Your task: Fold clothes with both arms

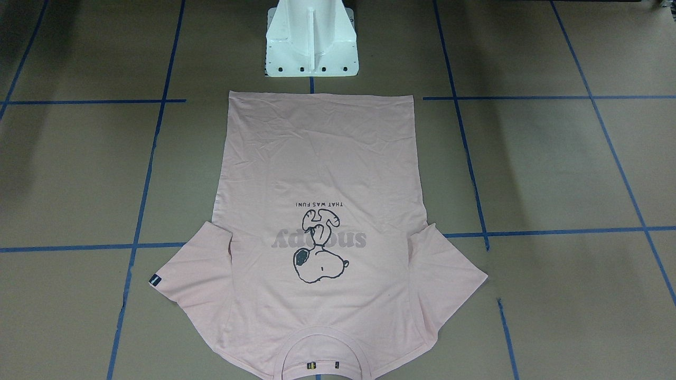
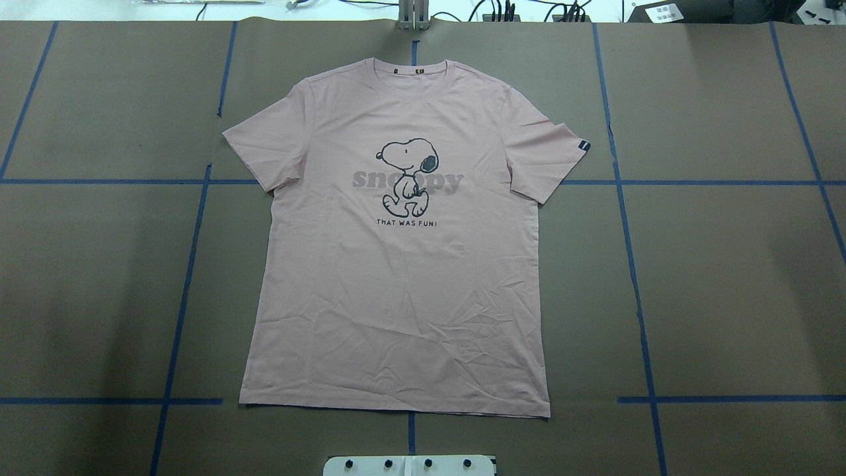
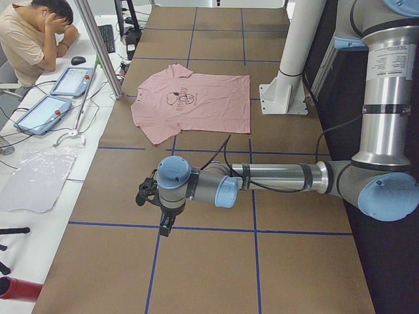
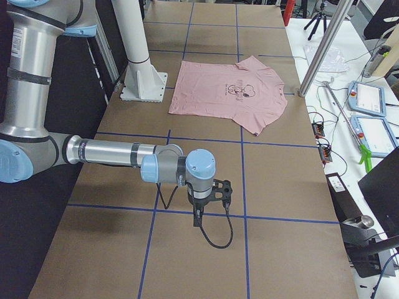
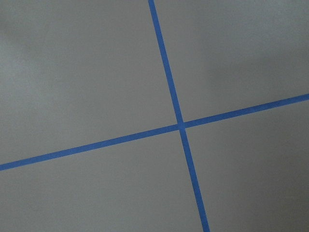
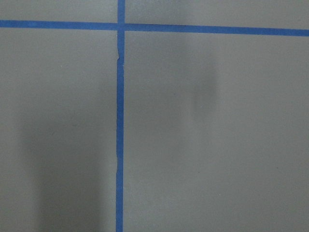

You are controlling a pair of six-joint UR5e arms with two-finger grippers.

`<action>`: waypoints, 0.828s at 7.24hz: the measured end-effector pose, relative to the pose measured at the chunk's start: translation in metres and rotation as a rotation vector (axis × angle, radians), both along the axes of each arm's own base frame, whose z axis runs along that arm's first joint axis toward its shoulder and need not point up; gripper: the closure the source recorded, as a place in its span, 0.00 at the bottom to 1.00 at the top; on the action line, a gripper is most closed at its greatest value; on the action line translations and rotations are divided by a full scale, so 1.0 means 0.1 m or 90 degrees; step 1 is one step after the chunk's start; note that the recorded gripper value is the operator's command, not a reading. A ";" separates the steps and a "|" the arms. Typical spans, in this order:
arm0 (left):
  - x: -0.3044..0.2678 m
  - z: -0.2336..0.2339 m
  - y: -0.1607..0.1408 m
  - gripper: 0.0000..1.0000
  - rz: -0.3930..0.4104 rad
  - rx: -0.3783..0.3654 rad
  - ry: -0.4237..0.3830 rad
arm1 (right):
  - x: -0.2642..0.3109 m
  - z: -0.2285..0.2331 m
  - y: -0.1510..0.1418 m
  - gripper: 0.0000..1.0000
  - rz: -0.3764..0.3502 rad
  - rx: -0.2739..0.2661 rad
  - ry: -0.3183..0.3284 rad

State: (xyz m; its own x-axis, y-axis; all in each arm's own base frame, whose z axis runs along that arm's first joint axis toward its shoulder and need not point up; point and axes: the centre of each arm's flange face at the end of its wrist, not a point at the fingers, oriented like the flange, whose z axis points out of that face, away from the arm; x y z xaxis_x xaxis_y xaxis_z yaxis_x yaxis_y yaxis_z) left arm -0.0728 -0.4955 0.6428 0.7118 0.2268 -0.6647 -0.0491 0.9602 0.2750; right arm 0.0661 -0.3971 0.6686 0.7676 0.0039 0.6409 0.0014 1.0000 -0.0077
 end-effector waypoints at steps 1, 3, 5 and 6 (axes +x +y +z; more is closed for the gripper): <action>0.00 -0.01 0.00 0.00 0.000 0.002 0.000 | 0.00 0.00 0.00 0.00 0.000 0.000 0.000; 0.00 -0.08 -0.01 0.00 0.000 0.017 0.000 | -0.01 -0.04 -0.02 0.00 0.000 0.014 -0.001; 0.00 -0.21 -0.04 0.00 0.000 0.047 -0.001 | -0.01 -0.17 -0.11 0.00 0.000 0.097 -0.002; 0.01 -0.27 -0.07 0.00 0.000 0.065 -0.001 | -0.02 -0.28 -0.19 0.00 0.000 0.162 -0.001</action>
State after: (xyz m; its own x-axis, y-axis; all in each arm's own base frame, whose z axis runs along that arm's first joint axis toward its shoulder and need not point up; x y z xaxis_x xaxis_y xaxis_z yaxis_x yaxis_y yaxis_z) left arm -0.0719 -0.5029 0.6162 0.7132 0.2938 -0.6364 -0.0502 0.9270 0.3716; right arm 0.0644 -0.4156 0.6404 0.7668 -0.1576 0.6222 0.0017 0.9699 0.2436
